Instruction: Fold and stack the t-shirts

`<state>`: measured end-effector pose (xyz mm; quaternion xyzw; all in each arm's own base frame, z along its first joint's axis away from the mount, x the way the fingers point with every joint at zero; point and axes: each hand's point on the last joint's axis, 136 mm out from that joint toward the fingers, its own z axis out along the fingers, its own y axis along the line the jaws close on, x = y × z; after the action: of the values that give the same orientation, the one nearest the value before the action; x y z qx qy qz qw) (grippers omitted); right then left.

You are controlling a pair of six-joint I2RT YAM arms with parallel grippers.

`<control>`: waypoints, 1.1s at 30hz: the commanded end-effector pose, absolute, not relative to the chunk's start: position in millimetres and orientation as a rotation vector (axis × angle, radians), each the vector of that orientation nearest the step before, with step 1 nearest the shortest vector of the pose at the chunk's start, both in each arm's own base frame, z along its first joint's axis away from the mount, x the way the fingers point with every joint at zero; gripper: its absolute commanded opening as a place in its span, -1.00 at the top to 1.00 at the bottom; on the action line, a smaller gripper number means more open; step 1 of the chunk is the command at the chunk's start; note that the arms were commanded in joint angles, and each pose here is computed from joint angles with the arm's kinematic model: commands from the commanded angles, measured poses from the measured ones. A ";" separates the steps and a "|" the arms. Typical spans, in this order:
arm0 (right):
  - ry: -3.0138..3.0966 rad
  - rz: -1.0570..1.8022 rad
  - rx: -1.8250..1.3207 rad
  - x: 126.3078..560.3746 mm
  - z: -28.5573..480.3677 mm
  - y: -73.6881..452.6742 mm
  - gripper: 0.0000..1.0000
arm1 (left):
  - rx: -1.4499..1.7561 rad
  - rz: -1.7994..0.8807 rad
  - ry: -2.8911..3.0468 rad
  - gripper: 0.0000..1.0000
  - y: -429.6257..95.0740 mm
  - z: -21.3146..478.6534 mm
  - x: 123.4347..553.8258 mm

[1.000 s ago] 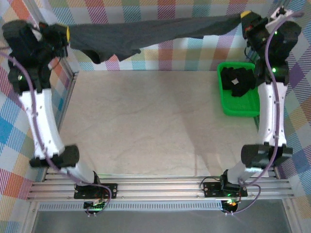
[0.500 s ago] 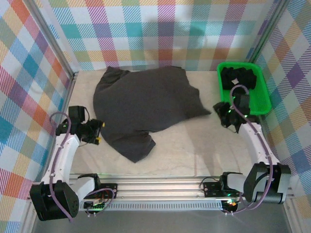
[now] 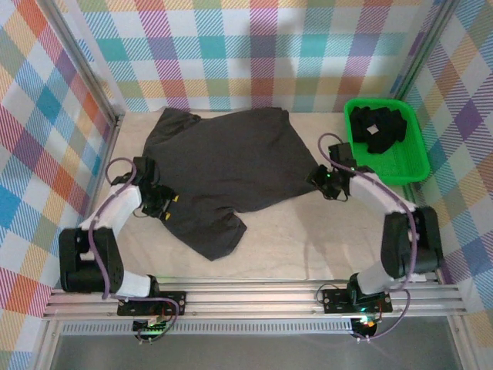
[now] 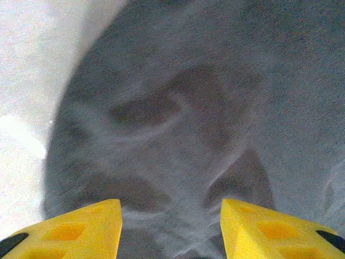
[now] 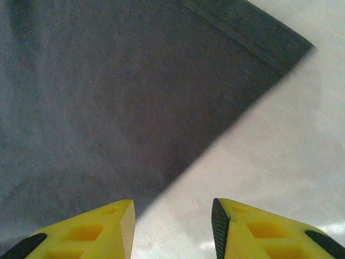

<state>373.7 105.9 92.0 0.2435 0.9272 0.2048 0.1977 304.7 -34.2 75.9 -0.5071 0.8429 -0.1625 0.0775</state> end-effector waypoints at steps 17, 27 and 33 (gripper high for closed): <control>2.949 0.053 0.668 420.9 10.0 79.7 0.25 | -1.330 -0.375 2.786 0.03 -72.3 16.9 371.7; 2.954 -0.123 0.976 295.7 13.5 41.1 0.26 | -1.170 -0.443 2.891 0.07 -110.2 11.5 373.4; 2.897 -0.006 0.989 269.2 9.8 43.0 0.24 | -1.110 -0.396 2.950 0.06 -113.4 10.8 356.5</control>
<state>273.2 42.6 14.8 0.3059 0.9514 -0.0137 0.0332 378.5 -112.5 25.0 -0.3634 0.9199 -0.1459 0.0197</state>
